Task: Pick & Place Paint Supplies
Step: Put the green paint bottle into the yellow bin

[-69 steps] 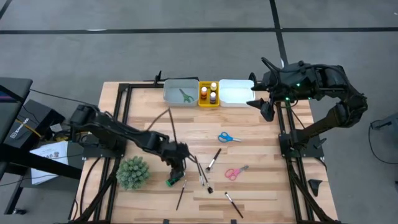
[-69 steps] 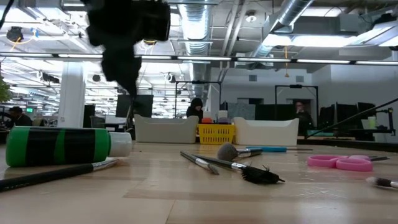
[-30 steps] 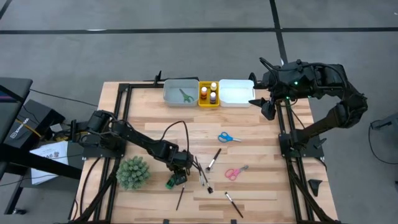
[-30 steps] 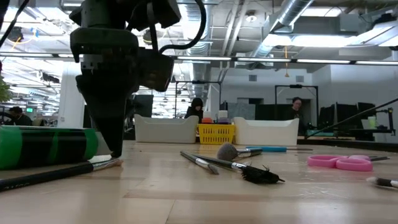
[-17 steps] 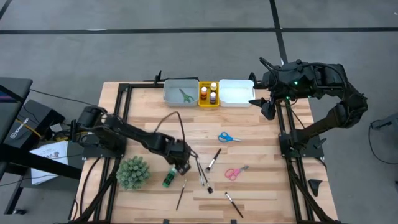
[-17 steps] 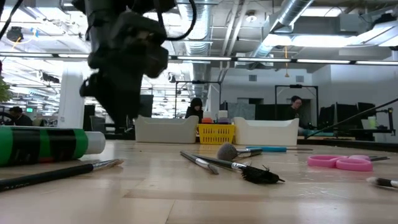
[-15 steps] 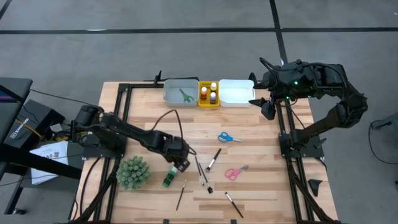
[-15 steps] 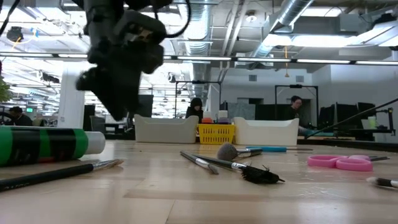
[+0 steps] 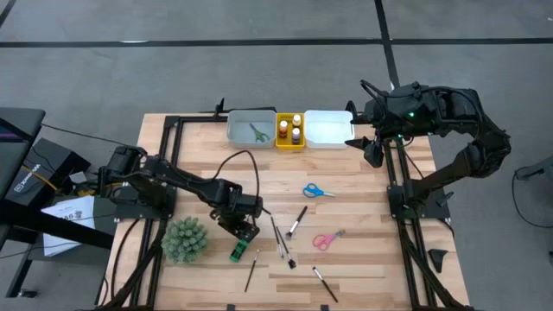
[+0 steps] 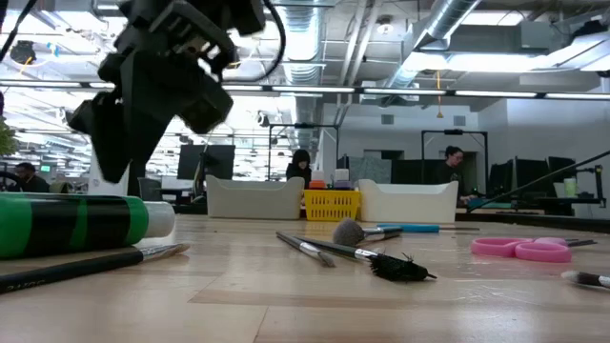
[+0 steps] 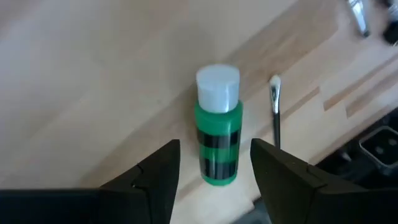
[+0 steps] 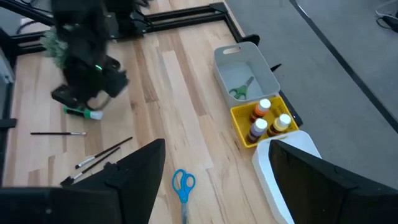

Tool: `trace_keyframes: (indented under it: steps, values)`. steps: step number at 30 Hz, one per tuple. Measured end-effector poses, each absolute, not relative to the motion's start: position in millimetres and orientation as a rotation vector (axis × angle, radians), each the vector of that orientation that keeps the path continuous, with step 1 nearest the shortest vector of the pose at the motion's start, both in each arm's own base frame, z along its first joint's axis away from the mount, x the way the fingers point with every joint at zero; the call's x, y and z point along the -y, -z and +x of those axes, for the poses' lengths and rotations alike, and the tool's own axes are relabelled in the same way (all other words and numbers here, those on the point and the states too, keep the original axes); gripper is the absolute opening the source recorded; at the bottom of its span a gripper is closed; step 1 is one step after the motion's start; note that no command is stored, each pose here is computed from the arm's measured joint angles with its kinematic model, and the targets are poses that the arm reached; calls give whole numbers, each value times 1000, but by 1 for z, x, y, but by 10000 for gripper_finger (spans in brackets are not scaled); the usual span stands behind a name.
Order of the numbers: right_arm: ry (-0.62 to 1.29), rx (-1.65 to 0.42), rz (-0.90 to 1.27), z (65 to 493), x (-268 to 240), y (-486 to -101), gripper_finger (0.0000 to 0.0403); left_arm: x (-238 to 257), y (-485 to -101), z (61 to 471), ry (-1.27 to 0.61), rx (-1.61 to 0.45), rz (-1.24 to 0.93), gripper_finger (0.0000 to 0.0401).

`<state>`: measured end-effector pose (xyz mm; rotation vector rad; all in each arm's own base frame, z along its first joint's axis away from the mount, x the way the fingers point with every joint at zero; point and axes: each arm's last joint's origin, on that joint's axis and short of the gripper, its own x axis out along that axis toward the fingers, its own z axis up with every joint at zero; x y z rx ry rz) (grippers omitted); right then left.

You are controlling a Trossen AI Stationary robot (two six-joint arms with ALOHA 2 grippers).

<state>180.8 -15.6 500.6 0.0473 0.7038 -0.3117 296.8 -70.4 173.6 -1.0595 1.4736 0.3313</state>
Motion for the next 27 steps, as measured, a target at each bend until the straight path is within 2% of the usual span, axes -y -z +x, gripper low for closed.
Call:
trace_keyframes:
  steps: [10,16,27]
  values:
    - [294,-704,26,179,15,-501,283,58,-171,344,-229,-1546,-1020,191]
    - [277,-701,33,177,15,-502,283,68,-150,347,-333,-1732,-894,191]
    - [236,-690,-4,171,14,-504,283,73,-137,349,-432,-1719,-850,191]
